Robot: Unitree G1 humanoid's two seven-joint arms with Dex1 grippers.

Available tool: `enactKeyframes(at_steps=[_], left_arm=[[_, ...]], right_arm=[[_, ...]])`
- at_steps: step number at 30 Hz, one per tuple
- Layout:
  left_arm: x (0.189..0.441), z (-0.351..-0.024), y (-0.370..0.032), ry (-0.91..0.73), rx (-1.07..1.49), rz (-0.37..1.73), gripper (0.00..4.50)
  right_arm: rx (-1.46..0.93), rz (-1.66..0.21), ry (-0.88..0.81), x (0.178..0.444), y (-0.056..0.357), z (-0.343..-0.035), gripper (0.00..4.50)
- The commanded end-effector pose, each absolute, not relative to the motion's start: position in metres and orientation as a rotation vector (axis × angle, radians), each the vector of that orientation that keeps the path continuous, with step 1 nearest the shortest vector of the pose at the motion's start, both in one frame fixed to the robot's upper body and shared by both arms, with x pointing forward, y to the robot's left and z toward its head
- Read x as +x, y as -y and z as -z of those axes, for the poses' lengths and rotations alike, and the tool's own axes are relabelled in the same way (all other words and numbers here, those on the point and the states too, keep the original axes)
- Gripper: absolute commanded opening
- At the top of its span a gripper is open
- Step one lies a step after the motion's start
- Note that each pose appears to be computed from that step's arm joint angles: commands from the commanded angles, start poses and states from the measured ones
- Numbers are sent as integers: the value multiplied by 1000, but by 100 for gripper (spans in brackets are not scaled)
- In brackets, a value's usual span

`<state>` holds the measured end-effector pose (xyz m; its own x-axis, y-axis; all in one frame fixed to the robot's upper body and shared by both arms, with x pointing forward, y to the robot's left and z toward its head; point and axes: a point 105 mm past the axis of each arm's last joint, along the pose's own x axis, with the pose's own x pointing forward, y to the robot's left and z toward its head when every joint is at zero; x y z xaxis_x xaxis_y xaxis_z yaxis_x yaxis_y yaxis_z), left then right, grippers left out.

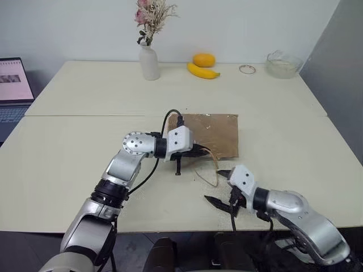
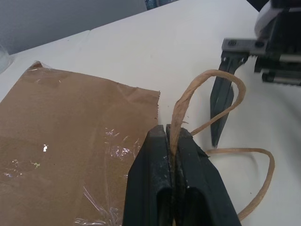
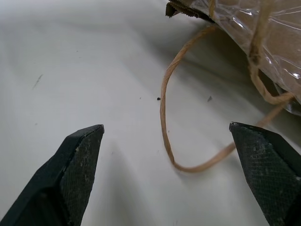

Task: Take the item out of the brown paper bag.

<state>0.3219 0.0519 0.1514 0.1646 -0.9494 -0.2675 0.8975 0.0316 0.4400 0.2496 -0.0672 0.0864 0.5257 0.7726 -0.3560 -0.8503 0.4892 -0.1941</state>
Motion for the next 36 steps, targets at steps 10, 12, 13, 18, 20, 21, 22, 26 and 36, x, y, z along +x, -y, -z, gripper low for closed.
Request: enactKeyframes(at_steps=[10,12,13,18,20,21,22,26,36], left_arm=[[329,-183,-50,168,506,1352,0],[331,-186,-49,167,496,1339,0],[334,-189,-48,171,483,1326,0],[360,-211,-47,194,411,1181,0],[371,-223,-49,198,360,1120,0],[374,-228,-49,198,341,1105,0],[378,-235,-49,204,320,1091,0],[385,-259,-50,239,285,1057,0],[398,-290,-62,307,290,1008,0]], right_arm=[[-454,-915,-283,263,69,-60,32],[-464,-908,-306,261,71,-54,2],[-472,-904,-313,260,72,-52,2],[-562,-904,-353,256,78,-37,2],[-632,-914,-371,254,82,-28,2],[-657,-918,-375,253,83,-25,2],[-674,-922,-384,251,85,-22,2],[-707,-944,-407,246,86,-13,2],[-707,-935,-348,248,80,-19,2]])
